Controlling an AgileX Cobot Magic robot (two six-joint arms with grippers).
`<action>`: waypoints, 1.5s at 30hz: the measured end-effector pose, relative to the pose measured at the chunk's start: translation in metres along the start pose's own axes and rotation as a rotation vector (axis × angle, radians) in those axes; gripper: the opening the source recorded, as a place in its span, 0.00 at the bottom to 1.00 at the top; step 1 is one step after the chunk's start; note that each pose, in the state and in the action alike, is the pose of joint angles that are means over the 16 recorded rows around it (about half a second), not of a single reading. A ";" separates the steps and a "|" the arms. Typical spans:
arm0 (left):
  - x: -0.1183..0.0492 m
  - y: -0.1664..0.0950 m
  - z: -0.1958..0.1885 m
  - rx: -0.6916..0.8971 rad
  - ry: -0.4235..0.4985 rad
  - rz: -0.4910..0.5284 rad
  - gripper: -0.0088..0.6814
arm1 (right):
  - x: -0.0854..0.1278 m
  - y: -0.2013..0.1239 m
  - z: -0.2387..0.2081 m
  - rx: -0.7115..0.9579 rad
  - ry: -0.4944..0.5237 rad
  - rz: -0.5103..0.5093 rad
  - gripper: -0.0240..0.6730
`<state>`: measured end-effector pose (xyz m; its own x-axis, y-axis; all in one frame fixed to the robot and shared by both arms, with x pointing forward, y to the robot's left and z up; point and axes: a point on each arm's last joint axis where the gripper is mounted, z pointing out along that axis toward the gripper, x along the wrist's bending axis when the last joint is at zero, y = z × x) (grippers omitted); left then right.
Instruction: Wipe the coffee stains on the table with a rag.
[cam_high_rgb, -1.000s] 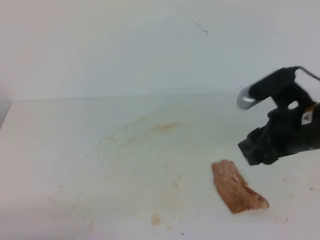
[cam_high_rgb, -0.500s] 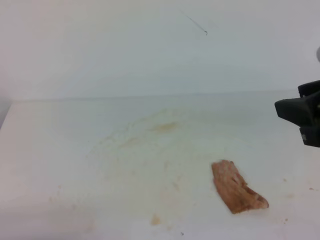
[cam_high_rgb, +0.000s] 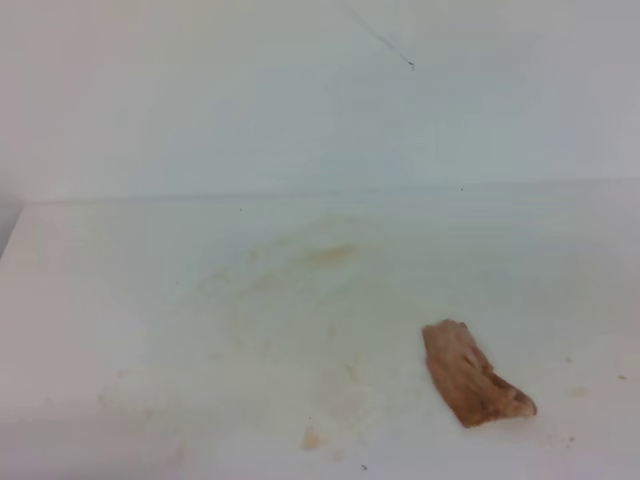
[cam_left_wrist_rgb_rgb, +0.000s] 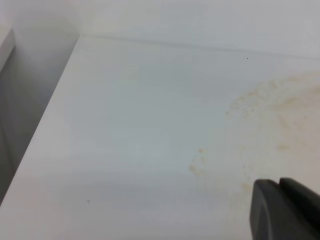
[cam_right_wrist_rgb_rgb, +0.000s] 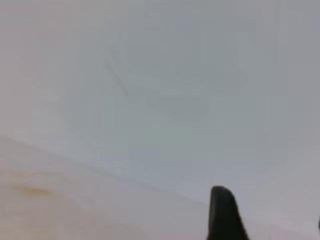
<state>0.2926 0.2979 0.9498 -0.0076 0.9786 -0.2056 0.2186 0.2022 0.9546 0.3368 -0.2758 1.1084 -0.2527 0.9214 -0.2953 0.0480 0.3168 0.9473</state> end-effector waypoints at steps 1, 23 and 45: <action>0.000 0.000 0.000 0.000 0.000 0.000 0.01 | 0.001 -0.011 -0.008 -0.008 -0.029 0.007 0.59; 0.000 0.000 0.000 0.000 0.000 0.000 0.01 | 0.040 -0.158 -0.028 0.157 -0.144 0.125 0.59; 0.000 0.000 0.000 0.000 0.000 0.000 0.01 | 0.039 -0.158 -0.028 0.143 -0.171 0.149 0.08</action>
<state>0.2926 0.2979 0.9498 -0.0076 0.9786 -0.2056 0.2186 0.2022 0.9546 0.2922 -0.2965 0.9506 -0.0662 0.9810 -0.1825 0.2120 0.1926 0.9581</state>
